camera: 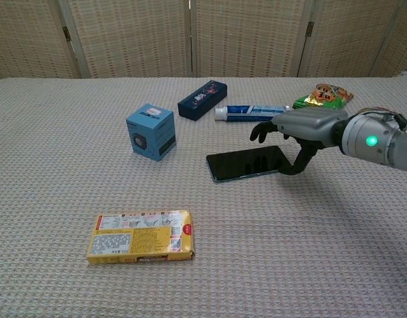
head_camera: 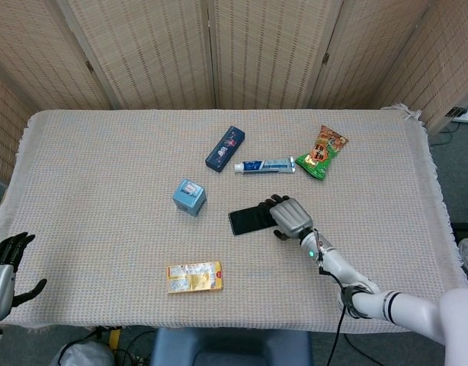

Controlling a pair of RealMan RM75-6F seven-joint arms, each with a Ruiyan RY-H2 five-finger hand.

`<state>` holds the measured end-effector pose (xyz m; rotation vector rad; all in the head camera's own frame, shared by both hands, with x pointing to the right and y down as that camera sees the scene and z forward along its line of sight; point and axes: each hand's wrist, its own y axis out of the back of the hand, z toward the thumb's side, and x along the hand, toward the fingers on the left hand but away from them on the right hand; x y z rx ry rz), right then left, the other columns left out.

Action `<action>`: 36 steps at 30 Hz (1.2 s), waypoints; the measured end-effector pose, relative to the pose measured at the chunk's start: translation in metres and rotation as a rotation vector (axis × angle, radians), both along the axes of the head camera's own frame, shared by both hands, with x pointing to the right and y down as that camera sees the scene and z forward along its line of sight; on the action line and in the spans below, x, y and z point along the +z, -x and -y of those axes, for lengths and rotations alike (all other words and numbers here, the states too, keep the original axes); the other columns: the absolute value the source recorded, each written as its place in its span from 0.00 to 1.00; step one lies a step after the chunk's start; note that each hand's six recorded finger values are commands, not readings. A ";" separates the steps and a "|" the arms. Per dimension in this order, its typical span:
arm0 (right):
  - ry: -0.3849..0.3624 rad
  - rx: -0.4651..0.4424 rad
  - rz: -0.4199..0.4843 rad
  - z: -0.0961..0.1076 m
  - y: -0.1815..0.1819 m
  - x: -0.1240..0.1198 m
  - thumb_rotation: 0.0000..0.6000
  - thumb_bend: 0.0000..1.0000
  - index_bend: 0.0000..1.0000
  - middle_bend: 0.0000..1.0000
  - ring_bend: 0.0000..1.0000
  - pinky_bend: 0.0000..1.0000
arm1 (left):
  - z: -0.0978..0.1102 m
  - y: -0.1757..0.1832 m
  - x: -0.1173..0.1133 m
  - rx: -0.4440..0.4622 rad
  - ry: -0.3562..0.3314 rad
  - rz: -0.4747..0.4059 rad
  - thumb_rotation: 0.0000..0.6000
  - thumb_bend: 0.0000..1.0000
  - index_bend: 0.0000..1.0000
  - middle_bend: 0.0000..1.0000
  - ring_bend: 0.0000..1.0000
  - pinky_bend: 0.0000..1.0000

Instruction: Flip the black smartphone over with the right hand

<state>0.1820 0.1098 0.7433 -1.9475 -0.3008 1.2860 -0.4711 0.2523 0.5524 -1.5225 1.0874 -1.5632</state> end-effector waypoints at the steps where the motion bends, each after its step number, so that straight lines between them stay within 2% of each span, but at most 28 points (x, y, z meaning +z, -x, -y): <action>1: 0.000 -0.003 -0.005 0.000 0.001 0.002 1.00 0.25 0.20 0.20 0.12 0.25 | 0.000 0.000 0.000 -0.001 -0.001 0.000 1.00 0.21 0.16 0.15 0.14 0.19; 12: -0.020 -0.050 -0.046 -0.003 0.012 0.016 1.00 0.25 0.23 0.22 0.12 0.25 | -0.001 0.004 0.001 -0.008 -0.002 0.001 1.00 0.21 0.16 0.15 0.14 0.19; 36: -0.033 -0.062 -0.067 -0.004 0.024 0.029 1.00 0.28 0.32 0.28 0.13 0.25 | -0.004 0.013 -0.002 -0.031 -0.012 0.006 1.00 0.21 0.16 0.15 0.14 0.19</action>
